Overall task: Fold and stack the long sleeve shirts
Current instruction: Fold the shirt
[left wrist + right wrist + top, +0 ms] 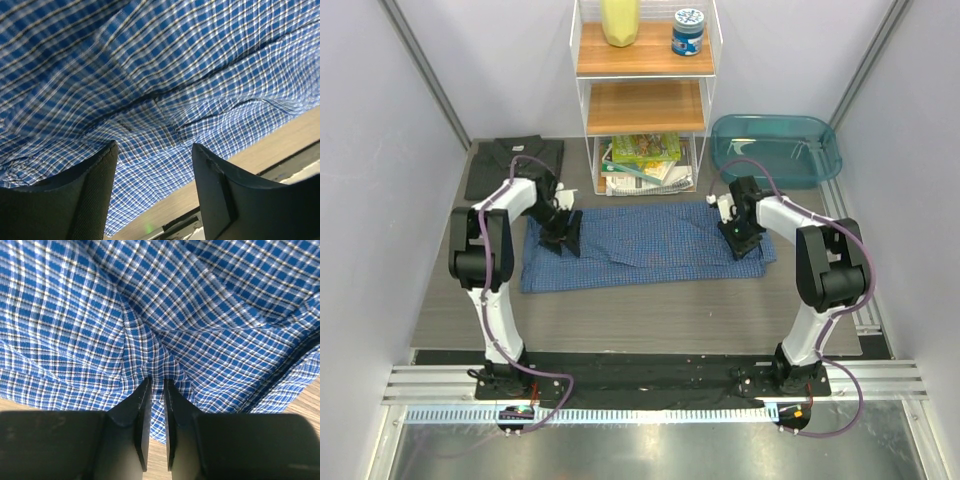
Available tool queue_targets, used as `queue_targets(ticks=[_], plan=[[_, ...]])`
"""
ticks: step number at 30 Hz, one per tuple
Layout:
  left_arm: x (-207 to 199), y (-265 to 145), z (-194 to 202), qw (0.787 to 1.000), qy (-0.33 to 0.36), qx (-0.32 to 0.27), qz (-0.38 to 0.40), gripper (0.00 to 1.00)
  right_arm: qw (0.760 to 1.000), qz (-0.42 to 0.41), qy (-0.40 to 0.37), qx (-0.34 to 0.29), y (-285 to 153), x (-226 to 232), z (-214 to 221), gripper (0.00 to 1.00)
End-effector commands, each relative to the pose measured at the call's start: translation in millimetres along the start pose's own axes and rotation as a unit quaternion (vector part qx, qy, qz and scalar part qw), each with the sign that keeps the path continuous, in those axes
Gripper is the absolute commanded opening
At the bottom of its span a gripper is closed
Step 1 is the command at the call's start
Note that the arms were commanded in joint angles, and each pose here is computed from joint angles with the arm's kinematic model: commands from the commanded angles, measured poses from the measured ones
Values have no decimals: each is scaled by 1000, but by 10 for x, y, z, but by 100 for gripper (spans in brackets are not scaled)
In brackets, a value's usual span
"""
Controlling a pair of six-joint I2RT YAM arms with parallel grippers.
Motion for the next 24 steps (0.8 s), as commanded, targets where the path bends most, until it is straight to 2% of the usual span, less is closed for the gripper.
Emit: queue_targets(ticks=[1,3,5,6,8,10,13,16,18,20,21,24], plan=[[-118,-280,146,995,13,-45,87,65,999,-29,-8,-27,-305,51,-20,23],[-100,-480,183,989,9,-95,115,68,996,-57,-3,-64,-534,103,-130,24],[-31,-804,240,977,-14,-158,142,96,991,-85,1,-106,-709,158,-256,26],[24,-851,273,972,-26,-178,150,100,987,-99,-2,-124,-792,201,-302,27],[180,-1051,369,957,-67,-221,174,100,979,-125,-5,-160,-887,353,-444,27],[379,-1130,472,951,-106,-233,173,100,970,-148,-4,-191,-918,500,-583,27],[639,-1106,620,949,-160,-211,174,100,951,-195,-16,-241,-884,794,-824,26],[782,-1029,704,948,-184,-190,178,100,935,-227,-30,-271,-829,1156,-1096,25],[703,-1061,710,945,-175,-201,187,93,924,-258,-30,-279,-816,1399,-1229,22],[596,-1003,678,946,-157,-210,192,81,916,-279,-22,-288,-733,1539,-1420,20],[525,-1021,661,946,-154,-213,188,71,914,-289,-26,-285,-684,1647,-1468,19],[333,-857,538,956,-133,-194,178,58,908,-315,-6,-276,-515,1804,-1657,17]])
Point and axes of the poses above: each gripper's point midway between its finger pads, its own y axis out along the fingers, its own x axis along the line the jaws close on, z = x × y, the point moved 9 cm from there along -y, back along the fingers, and after that the axes turned 1 degree about -y, right-handed, at the moved point
